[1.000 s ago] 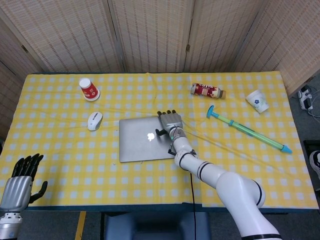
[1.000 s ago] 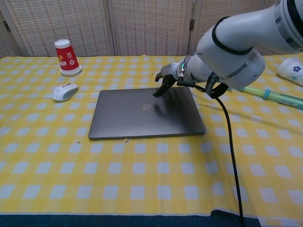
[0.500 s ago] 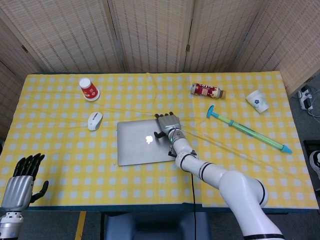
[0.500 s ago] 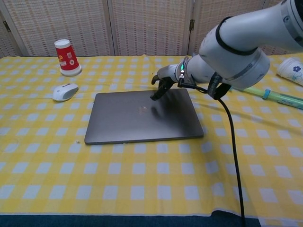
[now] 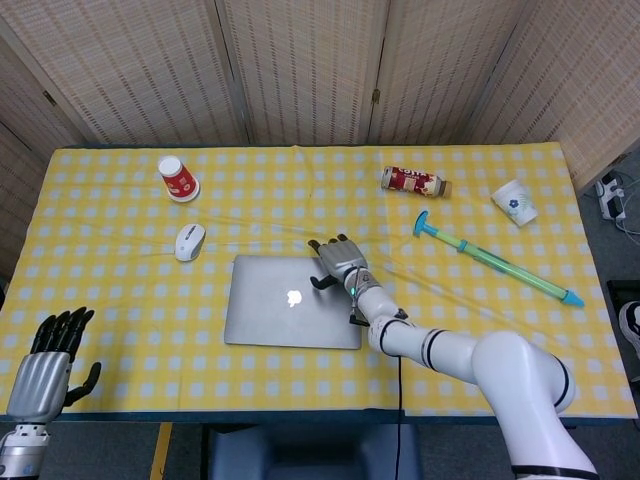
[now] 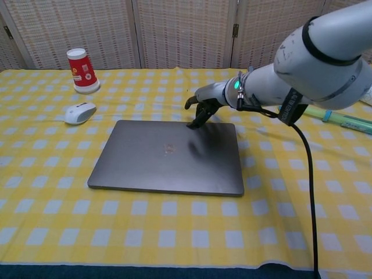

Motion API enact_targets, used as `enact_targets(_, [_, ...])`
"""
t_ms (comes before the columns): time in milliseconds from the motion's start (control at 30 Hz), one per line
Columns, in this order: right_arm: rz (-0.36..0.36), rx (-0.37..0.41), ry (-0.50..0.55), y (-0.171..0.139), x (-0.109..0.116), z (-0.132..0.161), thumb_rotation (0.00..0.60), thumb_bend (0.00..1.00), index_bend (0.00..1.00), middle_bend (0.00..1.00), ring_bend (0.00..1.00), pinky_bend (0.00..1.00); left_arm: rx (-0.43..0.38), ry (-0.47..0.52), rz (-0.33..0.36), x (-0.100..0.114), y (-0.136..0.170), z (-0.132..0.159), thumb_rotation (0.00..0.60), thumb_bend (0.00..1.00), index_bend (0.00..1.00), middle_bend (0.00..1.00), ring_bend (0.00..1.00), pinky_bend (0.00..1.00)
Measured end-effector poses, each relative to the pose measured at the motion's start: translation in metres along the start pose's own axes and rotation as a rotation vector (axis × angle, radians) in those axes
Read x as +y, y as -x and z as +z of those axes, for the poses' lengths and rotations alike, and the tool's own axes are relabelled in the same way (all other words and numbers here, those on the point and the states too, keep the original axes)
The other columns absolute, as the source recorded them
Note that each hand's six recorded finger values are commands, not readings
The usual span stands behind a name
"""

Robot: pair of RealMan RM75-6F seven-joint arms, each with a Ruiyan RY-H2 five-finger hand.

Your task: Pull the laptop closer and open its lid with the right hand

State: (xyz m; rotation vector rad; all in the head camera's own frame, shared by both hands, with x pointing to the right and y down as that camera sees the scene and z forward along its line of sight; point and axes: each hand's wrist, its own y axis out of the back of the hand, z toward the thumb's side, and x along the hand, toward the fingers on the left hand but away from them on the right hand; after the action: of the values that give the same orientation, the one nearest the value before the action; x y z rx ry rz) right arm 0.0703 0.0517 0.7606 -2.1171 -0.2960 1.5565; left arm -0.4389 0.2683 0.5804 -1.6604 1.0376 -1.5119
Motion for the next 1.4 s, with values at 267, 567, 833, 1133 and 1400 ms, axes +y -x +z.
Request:
enact_targets(267, [-0.001, 0.053, -0.013, -0.009, -0.006, 0.008, 0.343, 0.48, 0.0, 0.27, 0.12, 0.0, -0.006, 0.001, 0.001, 0.0, 0.0, 0.002, 0.6, 0.47, 0.07, 0.1, 0.02, 0.0])
enact_targets(567, [-0.048, 0.1, -0.018, -0.006, -0.009, 0.036, 0.342, 0.48, 0.0, 0.21, 0.09, 0.0, 0.001, 0.005, 0.003, 0.0, 0.001, -0.001, 0.6, 0.47, 0.07, 0.1, 0.02, 0.0])
enact_targets(833, [-0.063, 0.098, -0.021, 0.002, -0.013, 0.052, 0.339, 0.48, 0.0, 0.18, 0.08, 0.0, 0.009, 0.005, 0.002, 0.0, 0.003, -0.005, 0.6, 0.47, 0.07, 0.1, 0.02, 0.0])
enact_targets(1133, [-0.058, 0.082, -0.019, 0.012, -0.012, 0.063, 0.338, 0.48, 0.0, 0.18, 0.07, 0.0, 0.014, 0.005, 0.002, 0.0, 0.003, -0.007, 0.6, 0.47, 0.07, 0.1, 0.02, 0.0])
enact_targets(1400, [-0.022, 0.115, -0.03, 0.013, -0.021, 0.081, 0.338, 0.48, 0.0, 0.21, 0.08, 0.0, 0.018, 0.005, 0.003, 0.0, 0.003, -0.008, 0.6, 0.47, 0.07, 0.1, 0.02, 0.0])
